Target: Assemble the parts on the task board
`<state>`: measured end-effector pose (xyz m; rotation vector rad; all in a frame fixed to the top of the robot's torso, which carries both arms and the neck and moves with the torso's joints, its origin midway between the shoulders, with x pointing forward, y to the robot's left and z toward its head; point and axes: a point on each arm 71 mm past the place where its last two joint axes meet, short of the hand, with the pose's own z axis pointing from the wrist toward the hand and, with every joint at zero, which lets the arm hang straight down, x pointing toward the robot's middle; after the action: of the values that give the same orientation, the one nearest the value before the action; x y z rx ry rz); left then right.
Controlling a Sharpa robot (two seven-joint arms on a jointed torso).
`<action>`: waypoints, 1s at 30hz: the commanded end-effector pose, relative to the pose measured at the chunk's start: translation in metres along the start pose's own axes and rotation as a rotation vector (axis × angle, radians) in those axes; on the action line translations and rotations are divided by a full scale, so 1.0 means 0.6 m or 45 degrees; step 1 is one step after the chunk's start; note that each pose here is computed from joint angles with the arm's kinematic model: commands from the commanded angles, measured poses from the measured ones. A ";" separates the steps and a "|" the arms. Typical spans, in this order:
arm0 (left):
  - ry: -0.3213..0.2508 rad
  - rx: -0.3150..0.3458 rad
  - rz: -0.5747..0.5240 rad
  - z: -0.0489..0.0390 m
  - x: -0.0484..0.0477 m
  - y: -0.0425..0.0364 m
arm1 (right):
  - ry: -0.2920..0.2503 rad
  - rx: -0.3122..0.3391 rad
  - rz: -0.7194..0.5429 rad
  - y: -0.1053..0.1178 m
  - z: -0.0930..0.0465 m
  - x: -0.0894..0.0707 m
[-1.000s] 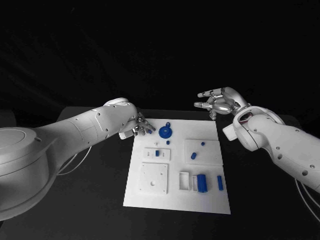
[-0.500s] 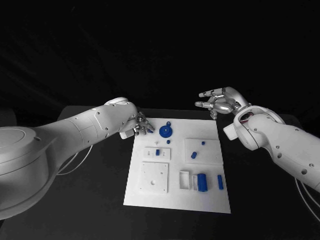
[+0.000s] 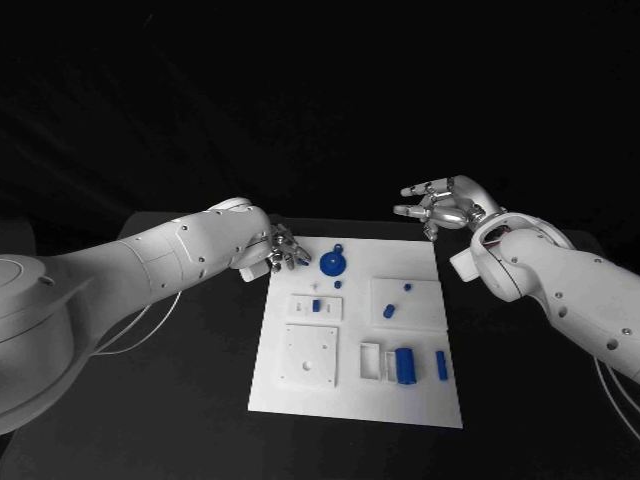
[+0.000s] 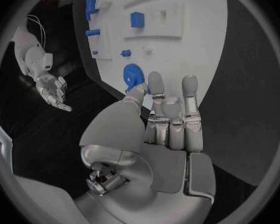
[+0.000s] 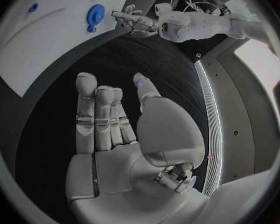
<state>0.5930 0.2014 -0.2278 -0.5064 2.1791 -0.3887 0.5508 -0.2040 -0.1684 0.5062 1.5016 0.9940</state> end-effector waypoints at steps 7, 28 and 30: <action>-0.044 0.044 -0.048 -0.038 0.001 -0.004 | 0.012 0.017 -0.019 -0.010 -0.002 -0.008; -0.035 0.075 0.096 -0.091 0.070 0.008 | 0.005 0.051 -0.025 -0.030 -0.006 -0.012; -0.031 0.069 0.111 -0.090 0.080 0.013 | 0.006 0.052 -0.025 -0.031 -0.006 -0.011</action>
<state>0.5212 0.1902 -0.2324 -0.3957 2.1907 -0.4208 0.5534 -0.2219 -0.1791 0.5324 1.5189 0.9456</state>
